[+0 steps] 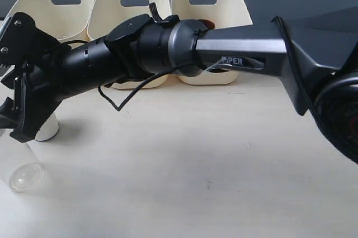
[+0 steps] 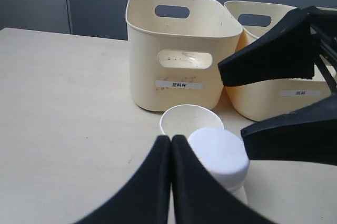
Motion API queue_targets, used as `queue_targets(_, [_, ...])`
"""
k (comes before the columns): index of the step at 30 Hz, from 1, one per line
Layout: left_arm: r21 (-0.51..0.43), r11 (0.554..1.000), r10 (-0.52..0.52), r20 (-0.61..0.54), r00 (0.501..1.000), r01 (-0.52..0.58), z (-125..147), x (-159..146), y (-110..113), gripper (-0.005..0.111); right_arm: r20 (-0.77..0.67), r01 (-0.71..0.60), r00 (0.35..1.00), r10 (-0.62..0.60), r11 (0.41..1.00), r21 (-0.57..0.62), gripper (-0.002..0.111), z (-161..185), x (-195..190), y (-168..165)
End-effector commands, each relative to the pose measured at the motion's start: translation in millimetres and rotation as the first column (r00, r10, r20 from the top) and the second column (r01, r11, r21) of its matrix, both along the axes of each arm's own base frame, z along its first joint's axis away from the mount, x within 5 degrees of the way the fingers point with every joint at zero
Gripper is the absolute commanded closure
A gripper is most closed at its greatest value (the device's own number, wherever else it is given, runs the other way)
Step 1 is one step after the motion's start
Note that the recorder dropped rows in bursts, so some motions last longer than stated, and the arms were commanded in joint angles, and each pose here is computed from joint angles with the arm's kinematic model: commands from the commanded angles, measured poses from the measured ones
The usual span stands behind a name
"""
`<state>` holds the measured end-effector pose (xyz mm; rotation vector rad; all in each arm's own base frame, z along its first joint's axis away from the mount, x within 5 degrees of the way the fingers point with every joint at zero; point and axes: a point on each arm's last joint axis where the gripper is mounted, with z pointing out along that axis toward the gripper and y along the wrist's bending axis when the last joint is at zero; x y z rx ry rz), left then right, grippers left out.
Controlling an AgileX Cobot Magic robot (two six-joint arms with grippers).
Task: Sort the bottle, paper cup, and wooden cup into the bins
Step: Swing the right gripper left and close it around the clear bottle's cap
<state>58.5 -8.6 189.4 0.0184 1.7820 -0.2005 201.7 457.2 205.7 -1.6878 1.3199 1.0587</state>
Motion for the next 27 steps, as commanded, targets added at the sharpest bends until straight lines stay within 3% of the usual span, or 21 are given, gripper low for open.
queue_targets(1, [0.002,1.0,-0.005,0.002,1.0,0.005,-1.0,-0.2,-0.2,0.107,-0.024,-0.023,0.999,0.024,0.999,0.037,0.039,-7.7,0.3,3.2])
queue_targets(9, [0.002,1.0,-0.005,0.002,1.0,0.005,-1.0,-0.2,-0.2,0.107,-0.044,-0.017,0.999,0.019,0.998,0.061,0.039,-14.3,1.1,5.8])
queue_targets(18, [0.002,1.0,-0.005,0.002,1.0,0.005,-1.0,-0.2,-0.2,0.107,-0.014,-0.002,1.0,0.003,0.996,0.088,0.039,1.6,4.6,2.3])
queue_targets(27, [0.002,1.0,-0.005,0.002,1.0,0.005,-1.0,-0.2,-0.2,0.107,-0.017,-0.058,0.998,0.061,0.988,0.14,0.039,25.6,-3.2,-2.1])
